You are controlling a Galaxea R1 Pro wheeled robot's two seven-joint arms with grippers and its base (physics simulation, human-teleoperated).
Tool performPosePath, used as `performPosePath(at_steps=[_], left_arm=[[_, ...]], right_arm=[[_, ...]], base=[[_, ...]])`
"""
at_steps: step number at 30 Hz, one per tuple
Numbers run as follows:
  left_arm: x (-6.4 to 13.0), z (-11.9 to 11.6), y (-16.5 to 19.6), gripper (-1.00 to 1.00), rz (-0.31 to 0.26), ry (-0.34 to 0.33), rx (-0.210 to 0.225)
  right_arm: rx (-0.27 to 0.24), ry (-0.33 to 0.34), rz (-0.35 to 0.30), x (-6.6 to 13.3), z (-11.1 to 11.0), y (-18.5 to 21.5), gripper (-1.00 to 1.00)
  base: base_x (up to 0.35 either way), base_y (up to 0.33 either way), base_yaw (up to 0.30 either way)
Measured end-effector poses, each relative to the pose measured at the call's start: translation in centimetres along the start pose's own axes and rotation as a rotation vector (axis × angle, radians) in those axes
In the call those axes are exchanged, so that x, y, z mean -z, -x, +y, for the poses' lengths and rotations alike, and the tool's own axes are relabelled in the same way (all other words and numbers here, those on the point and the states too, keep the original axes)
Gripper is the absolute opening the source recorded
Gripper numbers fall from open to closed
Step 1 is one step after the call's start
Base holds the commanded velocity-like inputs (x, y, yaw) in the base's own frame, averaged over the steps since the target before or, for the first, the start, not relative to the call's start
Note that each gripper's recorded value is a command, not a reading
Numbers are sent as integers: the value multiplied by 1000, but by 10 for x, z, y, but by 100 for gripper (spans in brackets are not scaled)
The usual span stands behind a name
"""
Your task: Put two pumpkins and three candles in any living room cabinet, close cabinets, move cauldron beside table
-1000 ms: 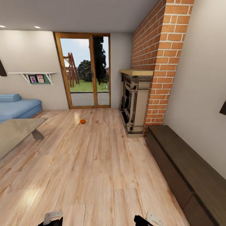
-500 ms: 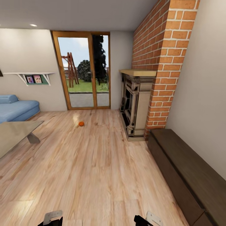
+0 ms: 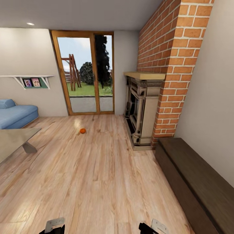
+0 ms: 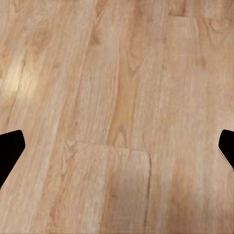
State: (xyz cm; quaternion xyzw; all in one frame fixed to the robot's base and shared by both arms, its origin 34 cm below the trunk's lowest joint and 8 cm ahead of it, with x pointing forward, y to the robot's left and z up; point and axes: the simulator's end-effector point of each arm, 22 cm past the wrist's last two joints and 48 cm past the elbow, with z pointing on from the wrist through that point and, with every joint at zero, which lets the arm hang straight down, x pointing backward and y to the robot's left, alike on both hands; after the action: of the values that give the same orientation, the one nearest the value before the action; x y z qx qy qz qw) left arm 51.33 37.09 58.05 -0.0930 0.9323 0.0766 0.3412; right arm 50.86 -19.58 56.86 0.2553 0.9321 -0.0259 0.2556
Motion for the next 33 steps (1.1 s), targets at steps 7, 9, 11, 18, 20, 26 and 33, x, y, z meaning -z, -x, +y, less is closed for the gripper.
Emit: performPosePath(at_steps=[7,9,11,18,20,26,33], left_arm=[[0,0,0,100,0,0,0],[0,0,0,100,0,0,0],[0,0,1,100,-4,0,1],[0,0,2,100,-9,0,2],[0,0,2,100,-9,0,2],[0,0,2,100,-9,0,2],[0,0,2,100,-9,0,2]], right_arm=[[0,0,0,0,0,0,100],[0,0,-1,0,0,0,100],[0,0,0,0,0,0,100],[0,0,-1,0,0,0,100],[0,0,0,0,0,0,100],[0,0,0,0,0,0,100],[0,-1,1,0,0,-1,100]], base=[[333,0,0],[333,0,0],[333,0,0],[333,0,0],[333,0,0],[333,0,0],[333,0,0]])
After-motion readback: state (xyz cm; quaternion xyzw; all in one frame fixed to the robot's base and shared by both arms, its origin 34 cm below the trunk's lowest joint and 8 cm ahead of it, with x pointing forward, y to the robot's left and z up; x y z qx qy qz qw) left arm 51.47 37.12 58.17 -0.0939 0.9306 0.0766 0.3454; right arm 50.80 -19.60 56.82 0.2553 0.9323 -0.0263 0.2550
